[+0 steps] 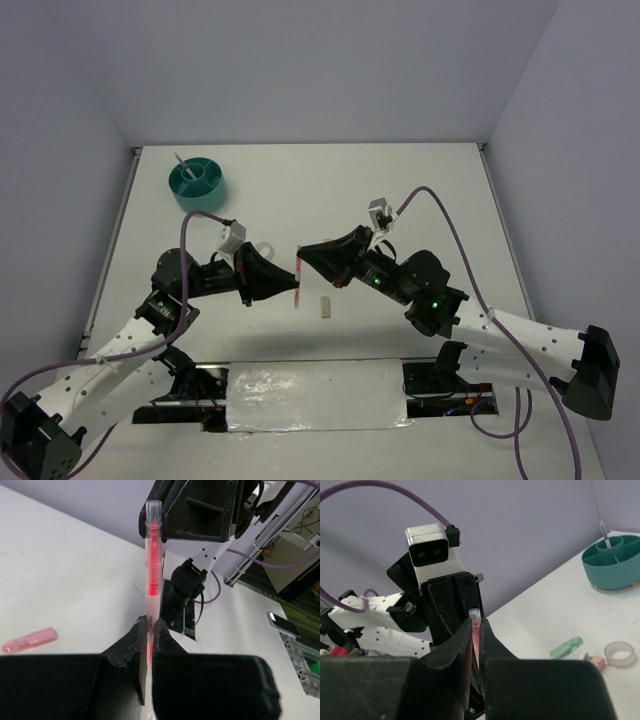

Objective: Sort the stationery into containers
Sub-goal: Close the pen cap on the pen.

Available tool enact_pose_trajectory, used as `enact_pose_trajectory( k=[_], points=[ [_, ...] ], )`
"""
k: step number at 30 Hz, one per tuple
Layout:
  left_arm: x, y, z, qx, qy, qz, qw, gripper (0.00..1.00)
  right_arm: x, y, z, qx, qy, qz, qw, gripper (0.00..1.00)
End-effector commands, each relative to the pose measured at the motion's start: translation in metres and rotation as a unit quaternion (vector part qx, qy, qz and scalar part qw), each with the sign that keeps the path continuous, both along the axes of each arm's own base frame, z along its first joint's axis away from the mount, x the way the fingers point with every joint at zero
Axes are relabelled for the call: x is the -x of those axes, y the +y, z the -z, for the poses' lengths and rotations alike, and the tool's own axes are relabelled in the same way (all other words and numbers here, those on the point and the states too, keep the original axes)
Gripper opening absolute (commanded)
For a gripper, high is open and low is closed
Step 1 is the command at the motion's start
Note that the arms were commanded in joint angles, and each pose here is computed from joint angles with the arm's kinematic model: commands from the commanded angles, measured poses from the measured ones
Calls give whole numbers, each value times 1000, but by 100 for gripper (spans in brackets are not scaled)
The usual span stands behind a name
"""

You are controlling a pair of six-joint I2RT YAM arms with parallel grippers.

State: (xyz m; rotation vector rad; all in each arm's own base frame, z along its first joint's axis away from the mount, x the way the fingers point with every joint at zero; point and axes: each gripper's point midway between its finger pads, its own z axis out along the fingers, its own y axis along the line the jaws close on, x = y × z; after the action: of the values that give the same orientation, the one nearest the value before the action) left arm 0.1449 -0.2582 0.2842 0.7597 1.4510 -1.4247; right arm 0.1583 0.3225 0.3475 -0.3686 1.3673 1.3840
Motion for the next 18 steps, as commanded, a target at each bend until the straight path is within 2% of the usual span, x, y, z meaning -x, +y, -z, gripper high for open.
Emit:
enact_pose_trajectory(
  k=[1,5,6,7,13,16,18],
  points=[
    [-6,12,-79,87,-150,-53,983,0,21,11,16,66,9,-55,996,10],
    [-7,11,-79,85,-153,-53,983,0,24,12,-6,56,-7,-64,996,21],
    [-6,11,-81,85,-155,-53,983,0,25,12,-8,54,-10,-66,996,30],
    [-6,12,-81,86,-156,-54,982,0,26,12,-10,51,-11,-68,996,35],
    [-4,14,-85,88,-162,-60,981,0,26,11,-17,44,-17,-67,997,37],
    [-3,13,-84,88,-158,-53,982,0,27,10,-18,43,-22,-67,997,51],
    [-1,11,-85,88,-154,-42,983,0,26,10,-18,44,-28,-66,996,53]
  ],
)
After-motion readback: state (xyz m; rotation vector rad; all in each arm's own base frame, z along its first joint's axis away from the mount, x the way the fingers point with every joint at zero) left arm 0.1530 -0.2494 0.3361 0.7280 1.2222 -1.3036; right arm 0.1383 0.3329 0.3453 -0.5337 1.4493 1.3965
